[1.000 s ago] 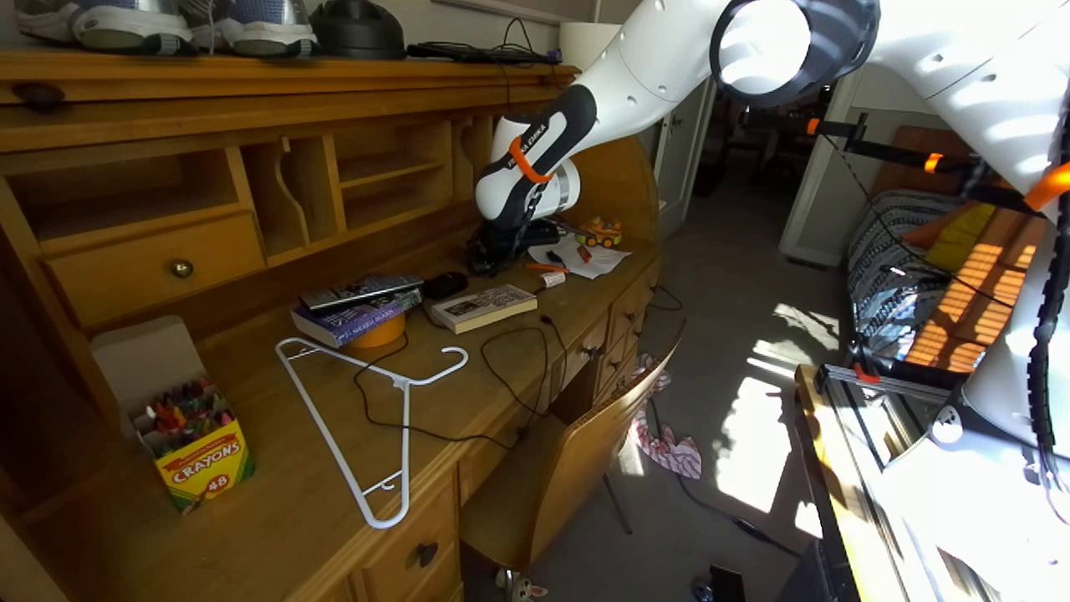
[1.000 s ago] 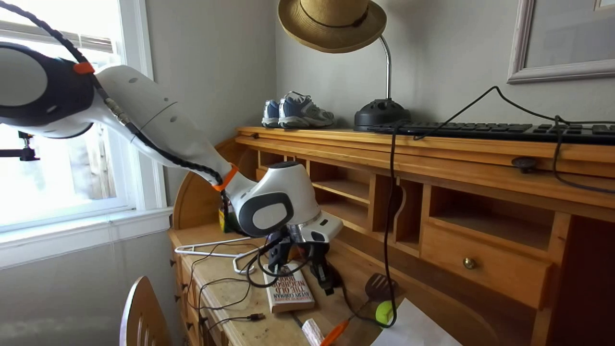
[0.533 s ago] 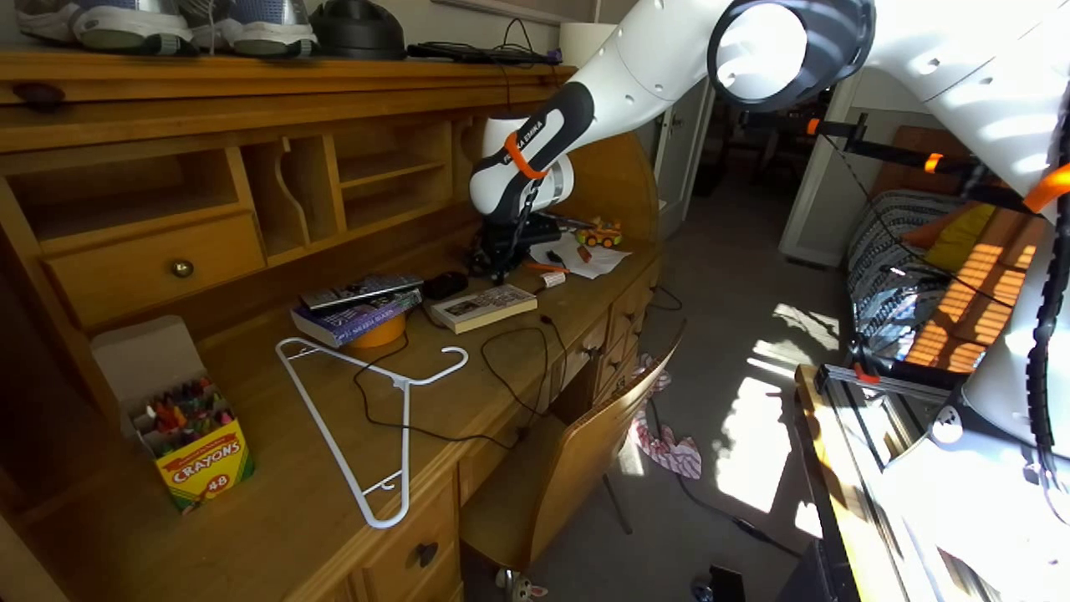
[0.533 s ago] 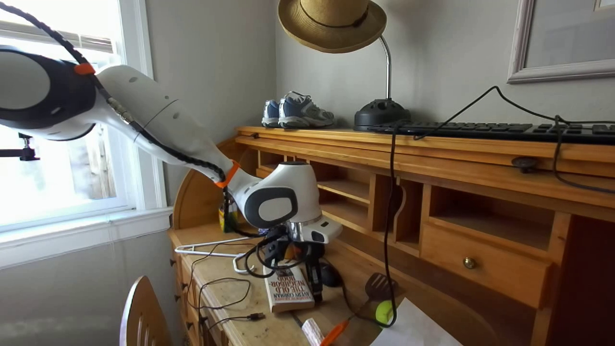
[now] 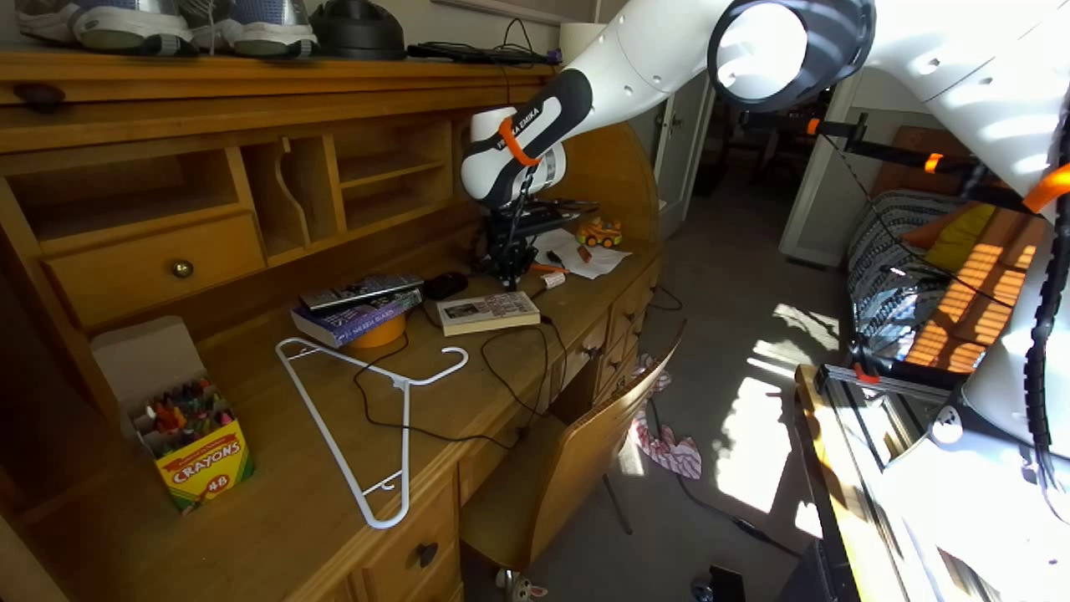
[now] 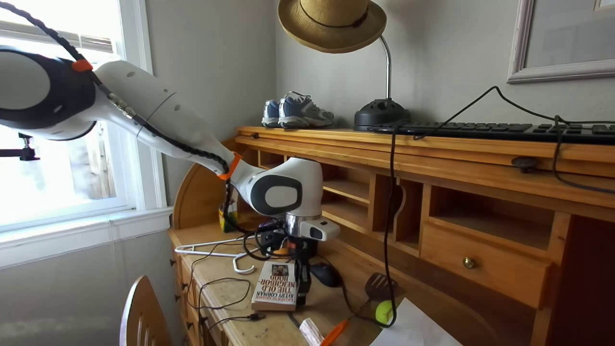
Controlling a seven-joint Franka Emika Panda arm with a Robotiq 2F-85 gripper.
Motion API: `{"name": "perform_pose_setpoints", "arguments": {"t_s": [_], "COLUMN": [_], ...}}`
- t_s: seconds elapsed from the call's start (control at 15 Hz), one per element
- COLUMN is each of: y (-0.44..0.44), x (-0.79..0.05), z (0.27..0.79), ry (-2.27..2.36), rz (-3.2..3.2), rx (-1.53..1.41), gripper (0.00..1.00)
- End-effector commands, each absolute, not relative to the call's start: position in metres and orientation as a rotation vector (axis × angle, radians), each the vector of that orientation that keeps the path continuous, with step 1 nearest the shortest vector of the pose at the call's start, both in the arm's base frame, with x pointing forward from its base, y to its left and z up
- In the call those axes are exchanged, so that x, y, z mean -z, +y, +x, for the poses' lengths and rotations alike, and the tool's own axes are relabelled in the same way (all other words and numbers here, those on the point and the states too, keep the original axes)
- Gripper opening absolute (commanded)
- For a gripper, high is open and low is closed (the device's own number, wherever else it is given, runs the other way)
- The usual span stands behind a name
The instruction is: Move the white book forwards.
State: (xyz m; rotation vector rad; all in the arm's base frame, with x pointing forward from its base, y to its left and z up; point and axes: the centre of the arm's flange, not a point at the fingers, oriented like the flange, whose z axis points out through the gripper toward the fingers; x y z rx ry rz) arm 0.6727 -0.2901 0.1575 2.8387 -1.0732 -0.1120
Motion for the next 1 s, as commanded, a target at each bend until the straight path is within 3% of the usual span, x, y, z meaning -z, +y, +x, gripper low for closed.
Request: {"name": "perform_pose_setpoints", "arguments": {"t_s": [0.0, 0.93], "y": [-0.283, -0.23], "x": [-0.157, -0.165], "z": [0.677, 0.669], "ry": [-1.008, -0.603], "rz": [2.866, 2.989], "rx": [0.228, 0.348], "gripper": [0.0, 0.0]}}
